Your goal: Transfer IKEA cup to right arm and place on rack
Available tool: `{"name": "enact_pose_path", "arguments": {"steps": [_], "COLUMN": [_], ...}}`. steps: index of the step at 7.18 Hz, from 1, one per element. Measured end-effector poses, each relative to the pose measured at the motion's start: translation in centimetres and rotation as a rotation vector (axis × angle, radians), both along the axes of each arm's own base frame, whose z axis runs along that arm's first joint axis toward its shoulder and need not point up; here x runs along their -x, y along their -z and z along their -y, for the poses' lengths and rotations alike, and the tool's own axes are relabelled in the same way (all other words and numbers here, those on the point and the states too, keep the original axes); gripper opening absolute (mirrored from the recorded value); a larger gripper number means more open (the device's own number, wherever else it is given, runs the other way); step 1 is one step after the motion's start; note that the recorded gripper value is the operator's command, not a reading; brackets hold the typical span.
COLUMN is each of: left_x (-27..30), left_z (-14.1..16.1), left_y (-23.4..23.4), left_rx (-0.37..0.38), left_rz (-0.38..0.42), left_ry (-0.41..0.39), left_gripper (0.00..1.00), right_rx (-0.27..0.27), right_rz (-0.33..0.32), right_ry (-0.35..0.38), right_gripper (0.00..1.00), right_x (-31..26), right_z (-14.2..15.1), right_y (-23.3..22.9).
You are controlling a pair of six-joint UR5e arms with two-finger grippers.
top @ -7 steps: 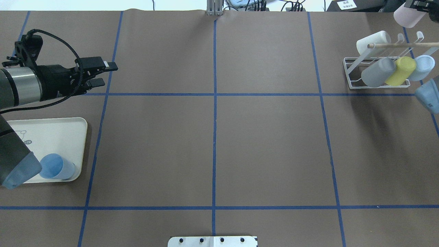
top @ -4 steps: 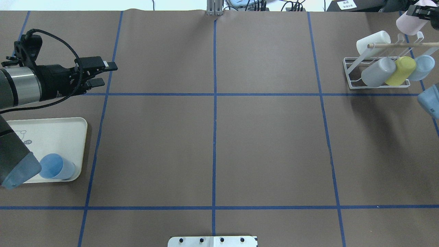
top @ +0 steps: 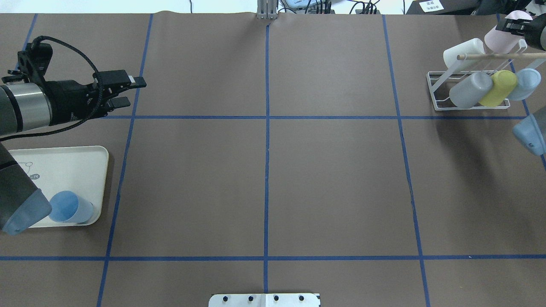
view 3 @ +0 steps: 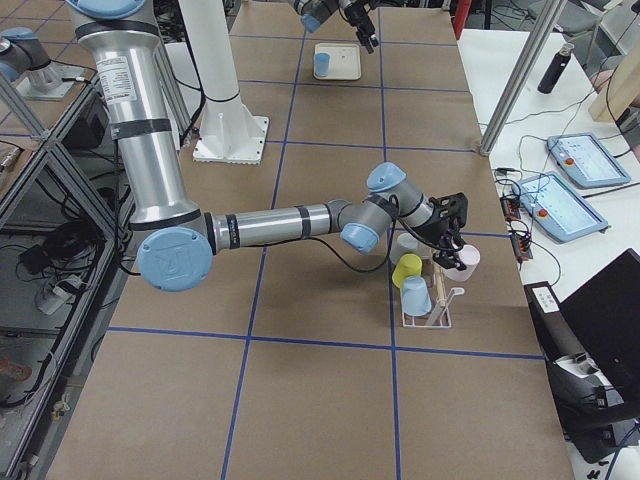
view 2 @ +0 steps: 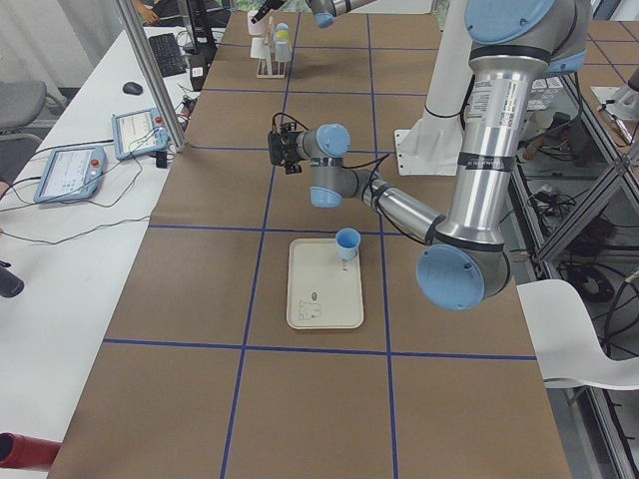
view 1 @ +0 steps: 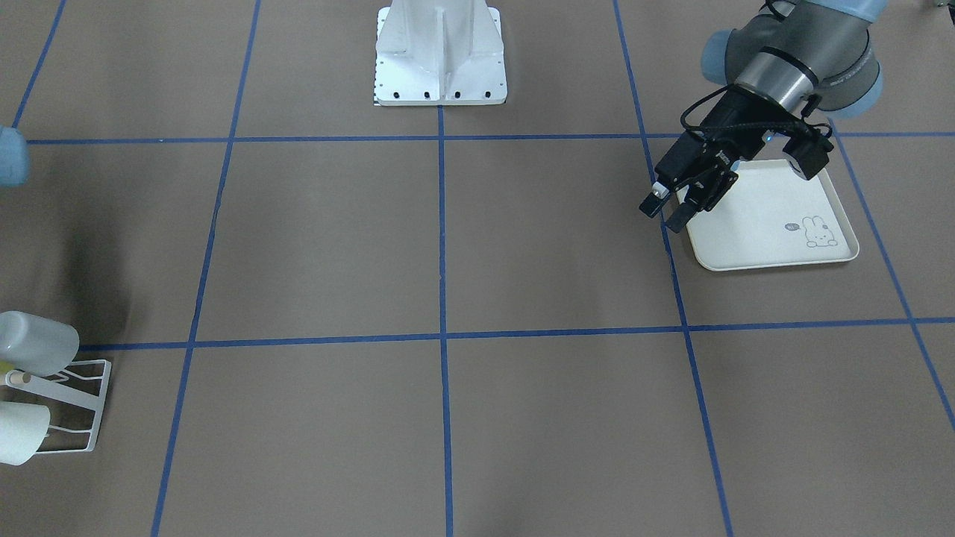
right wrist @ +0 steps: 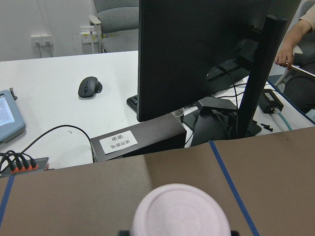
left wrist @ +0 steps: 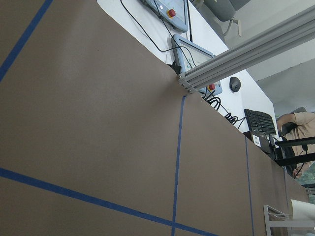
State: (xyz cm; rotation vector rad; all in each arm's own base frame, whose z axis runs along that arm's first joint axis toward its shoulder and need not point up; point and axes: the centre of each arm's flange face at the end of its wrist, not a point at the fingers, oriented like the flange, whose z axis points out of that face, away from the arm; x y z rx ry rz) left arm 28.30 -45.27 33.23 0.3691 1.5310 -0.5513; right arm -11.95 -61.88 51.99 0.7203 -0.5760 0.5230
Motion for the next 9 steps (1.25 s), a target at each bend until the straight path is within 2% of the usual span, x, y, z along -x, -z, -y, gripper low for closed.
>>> {"name": "enact_pose_path", "arguments": {"steps": [8, 9], "left_x": [-0.2, -0.3], "left_z": [0.0, 0.0], "left_y": [0.0, 0.0], "left_rx": [0.007, 0.007], "left_rz": [-0.004, -0.003], "left_ry": [-0.003, -0.003], "left_gripper": [0.91, 0.91], "right_rx": [0.019, 0.021], "right_rz": [-0.022, -0.024], "right_ry": [0.009, 0.008], "right_gripper": [0.1, 0.27], "right_x": [-0.2, -0.2], "right_z": [-0.6, -0.7], "right_y": [-1.5, -1.7]}}
